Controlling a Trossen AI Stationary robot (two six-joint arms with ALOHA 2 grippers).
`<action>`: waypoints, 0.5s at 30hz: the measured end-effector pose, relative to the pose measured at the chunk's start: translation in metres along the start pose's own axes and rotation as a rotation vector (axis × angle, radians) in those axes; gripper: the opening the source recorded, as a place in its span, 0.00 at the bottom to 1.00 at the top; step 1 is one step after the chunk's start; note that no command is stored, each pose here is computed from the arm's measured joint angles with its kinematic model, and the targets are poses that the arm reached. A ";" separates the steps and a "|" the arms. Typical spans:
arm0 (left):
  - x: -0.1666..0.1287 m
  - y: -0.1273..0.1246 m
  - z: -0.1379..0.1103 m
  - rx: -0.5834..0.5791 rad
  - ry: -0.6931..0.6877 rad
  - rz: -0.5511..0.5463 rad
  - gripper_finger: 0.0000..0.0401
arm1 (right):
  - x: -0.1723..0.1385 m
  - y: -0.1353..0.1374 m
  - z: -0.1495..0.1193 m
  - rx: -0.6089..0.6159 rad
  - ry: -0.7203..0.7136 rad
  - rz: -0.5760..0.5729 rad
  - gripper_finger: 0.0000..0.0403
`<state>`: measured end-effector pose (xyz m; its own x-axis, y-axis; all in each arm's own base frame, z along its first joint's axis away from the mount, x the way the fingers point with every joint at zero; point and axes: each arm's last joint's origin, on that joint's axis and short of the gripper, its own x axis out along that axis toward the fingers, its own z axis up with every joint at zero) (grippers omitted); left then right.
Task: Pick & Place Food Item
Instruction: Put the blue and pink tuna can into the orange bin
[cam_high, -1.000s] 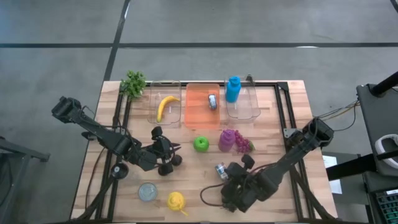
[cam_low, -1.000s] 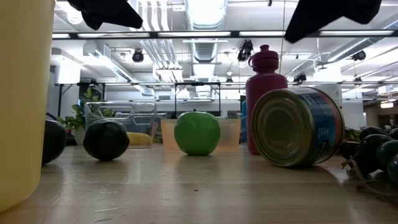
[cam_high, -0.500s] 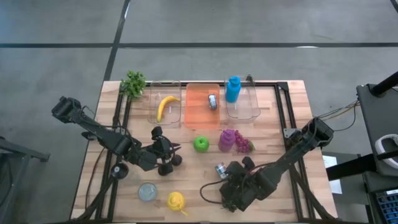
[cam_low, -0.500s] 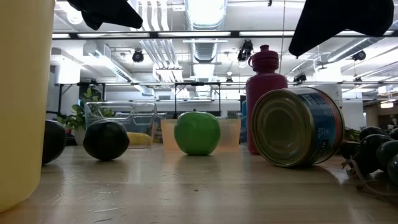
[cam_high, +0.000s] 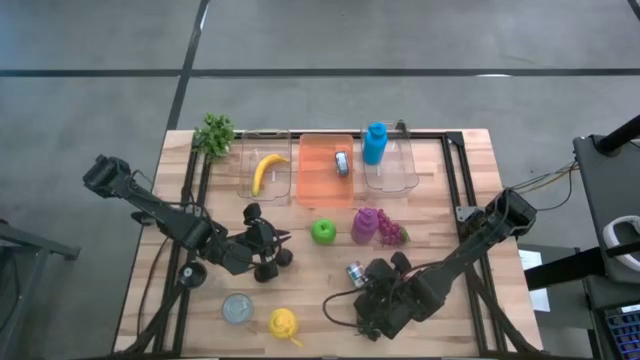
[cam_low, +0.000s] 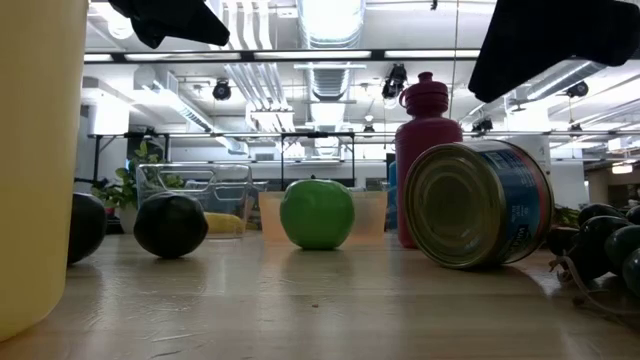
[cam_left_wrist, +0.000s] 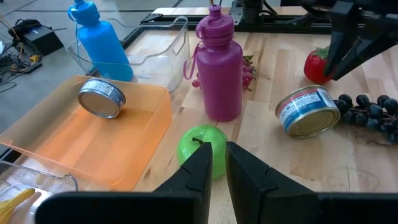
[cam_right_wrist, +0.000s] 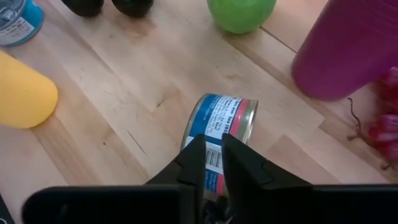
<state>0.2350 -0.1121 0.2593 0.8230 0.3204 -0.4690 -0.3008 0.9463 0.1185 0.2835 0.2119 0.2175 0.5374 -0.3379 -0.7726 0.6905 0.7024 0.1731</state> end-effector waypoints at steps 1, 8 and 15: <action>0.000 0.000 0.000 0.000 0.000 0.000 0.12 | 0.000 0.000 0.000 -0.004 0.001 -0.001 0.17; 0.000 0.000 0.000 0.000 0.000 0.000 0.12 | 0.002 -0.002 -0.001 -0.024 0.002 -0.007 0.34; 0.000 0.000 0.000 0.000 0.000 0.000 0.12 | 0.005 -0.004 -0.002 -0.036 0.002 -0.020 0.52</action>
<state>0.2350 -0.1121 0.2593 0.8229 0.3204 -0.4692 -0.3007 0.9463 0.1188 0.2823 0.2083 0.2117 0.5227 -0.3510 -0.7769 0.6832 0.7175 0.1355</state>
